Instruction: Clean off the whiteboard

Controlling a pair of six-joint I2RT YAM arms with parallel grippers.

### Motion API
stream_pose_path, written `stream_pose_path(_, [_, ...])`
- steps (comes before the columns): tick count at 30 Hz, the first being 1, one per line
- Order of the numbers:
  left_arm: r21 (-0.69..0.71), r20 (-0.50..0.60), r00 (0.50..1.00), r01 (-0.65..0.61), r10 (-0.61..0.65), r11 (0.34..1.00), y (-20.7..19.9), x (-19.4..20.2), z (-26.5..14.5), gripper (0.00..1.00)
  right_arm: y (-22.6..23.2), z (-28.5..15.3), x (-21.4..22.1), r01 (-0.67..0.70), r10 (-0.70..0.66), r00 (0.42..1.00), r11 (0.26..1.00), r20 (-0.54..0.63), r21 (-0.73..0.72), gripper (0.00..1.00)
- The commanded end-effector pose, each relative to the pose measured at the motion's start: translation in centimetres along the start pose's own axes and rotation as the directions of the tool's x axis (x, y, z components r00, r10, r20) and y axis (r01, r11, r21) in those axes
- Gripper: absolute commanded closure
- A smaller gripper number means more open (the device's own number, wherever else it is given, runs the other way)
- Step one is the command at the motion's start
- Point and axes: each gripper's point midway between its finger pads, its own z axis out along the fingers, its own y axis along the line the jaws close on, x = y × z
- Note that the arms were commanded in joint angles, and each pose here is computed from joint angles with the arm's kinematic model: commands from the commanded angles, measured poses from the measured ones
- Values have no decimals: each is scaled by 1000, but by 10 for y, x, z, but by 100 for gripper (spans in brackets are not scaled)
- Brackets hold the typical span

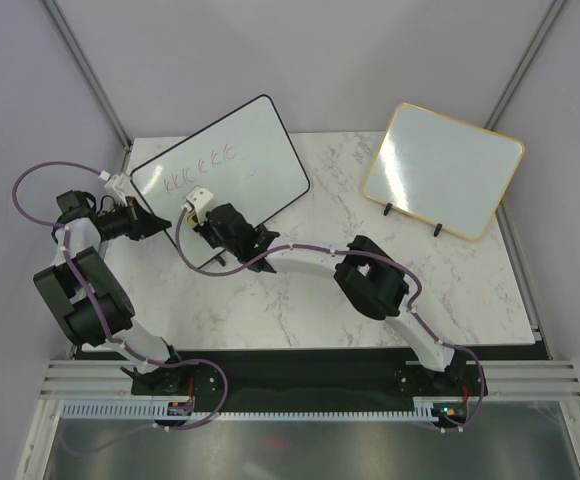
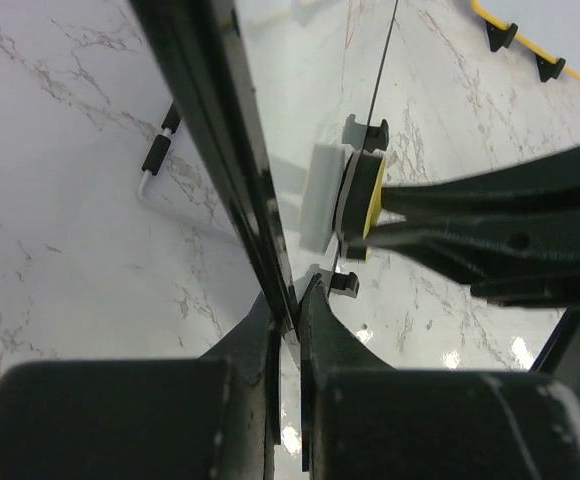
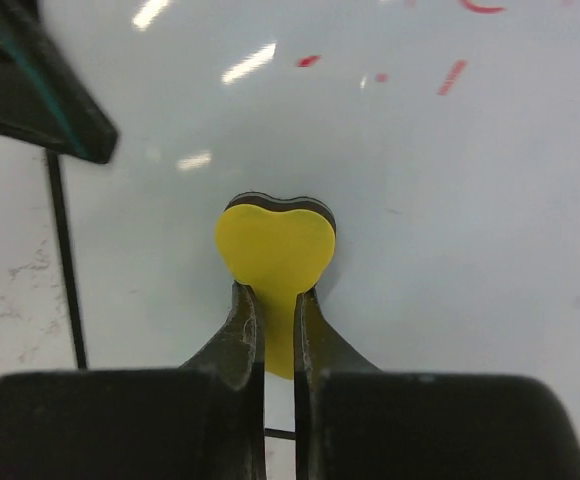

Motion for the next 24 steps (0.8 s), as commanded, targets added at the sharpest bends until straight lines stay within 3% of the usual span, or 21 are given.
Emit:
stream_pose_path(1, [-168,-48,959,-284,280,944,36,-21,-12,98,-120,-7,42,-15,53,991,954,-120,299,100])
stream_pose_path(5, [-170,-50,958,-287,283,943,36,-22,-12,98,-126,-9,43,2,39,991,954,-131,301,100])
stream_pose_path(11, [-171,-48,958,-288,284,942,36,-23,-12,98,-64,2,44,66,-43,990,982,-132,179,100])
stream_pose_path(16, [-180,-56,956,-292,287,939,37,-21,-13,98,-14,8,21,77,-75,996,995,-45,63,100])
stream_pose_path(20, [-178,-55,956,-292,287,940,36,-21,-13,98,-40,15,0,61,-63,998,986,6,154,100])
stream_pose_path(24, [-176,-55,957,-290,285,941,36,-20,-13,98,-121,23,16,-57,63,998,950,-11,308,100])
